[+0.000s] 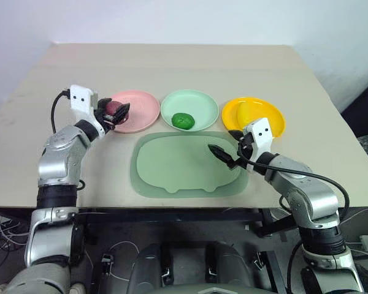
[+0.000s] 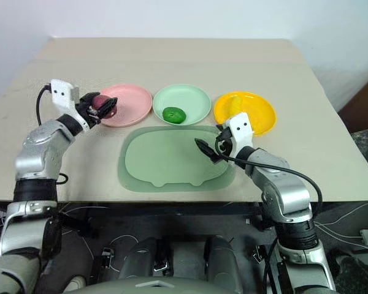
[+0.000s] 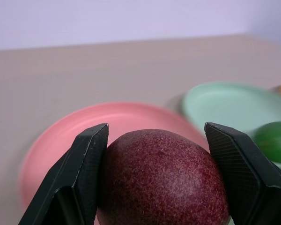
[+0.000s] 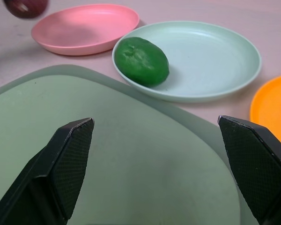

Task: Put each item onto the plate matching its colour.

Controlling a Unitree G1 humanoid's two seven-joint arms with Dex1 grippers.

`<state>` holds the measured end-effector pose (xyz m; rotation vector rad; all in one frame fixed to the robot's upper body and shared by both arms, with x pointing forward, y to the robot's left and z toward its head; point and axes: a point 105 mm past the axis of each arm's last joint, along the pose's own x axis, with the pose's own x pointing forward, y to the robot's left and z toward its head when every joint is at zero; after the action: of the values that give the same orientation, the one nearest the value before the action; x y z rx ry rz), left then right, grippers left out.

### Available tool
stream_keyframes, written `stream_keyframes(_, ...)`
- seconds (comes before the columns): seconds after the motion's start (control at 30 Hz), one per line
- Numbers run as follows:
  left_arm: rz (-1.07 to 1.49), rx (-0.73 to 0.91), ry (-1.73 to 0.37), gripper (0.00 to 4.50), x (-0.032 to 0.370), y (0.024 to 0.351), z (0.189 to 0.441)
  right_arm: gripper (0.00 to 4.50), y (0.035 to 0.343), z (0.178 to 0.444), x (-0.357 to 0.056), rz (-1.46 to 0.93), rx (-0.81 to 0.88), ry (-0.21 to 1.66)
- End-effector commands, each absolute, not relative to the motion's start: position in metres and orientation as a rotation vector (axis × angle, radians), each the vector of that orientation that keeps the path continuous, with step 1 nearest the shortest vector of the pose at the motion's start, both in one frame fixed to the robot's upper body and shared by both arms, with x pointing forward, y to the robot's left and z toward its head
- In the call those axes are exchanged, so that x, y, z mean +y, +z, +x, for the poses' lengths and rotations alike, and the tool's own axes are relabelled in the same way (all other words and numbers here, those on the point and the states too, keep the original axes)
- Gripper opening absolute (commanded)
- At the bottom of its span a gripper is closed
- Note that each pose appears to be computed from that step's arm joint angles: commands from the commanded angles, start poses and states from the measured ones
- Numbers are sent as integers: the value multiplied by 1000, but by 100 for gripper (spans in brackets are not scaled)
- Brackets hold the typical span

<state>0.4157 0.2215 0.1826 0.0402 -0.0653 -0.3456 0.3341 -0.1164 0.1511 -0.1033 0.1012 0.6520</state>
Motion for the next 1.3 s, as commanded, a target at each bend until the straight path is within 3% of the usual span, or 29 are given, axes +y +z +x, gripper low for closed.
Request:
stream_keyframes(0.03, 61, -116, -313, 301, 217, 185, 426, 450, 161, 335, -112, -128, 51, 670)
stream_keyframes(0.33, 57, -117, -321, 301, 202, 173, 437, 450, 165, 337, -116, -139, 42, 666)
stream_keyframes(0.5, 63, -134, -334, 448, 198, 176, 436, 450, 163, 336, -119, -145, 45, 656)
stream_keyframes(0.63, 97, -146, -357, 448, 197, 178, 429, 450, 162, 334, -122, -135, 44, 640)
stream_keyframes(0.87, 116, -274, -462, 448, 203, 192, 388, 450, 164, 319, -122, -109, -24, 664)
stream_keyframes(1.0, 127, -345, -559, 448, 214, 186, 348, 450, 166, 308, -118, -29, -57, 721)
stream_keyframes(1.3, 89, -277, -687, 448, 229, 166, 300, 450, 165, 293, -109, 47, -74, 833)
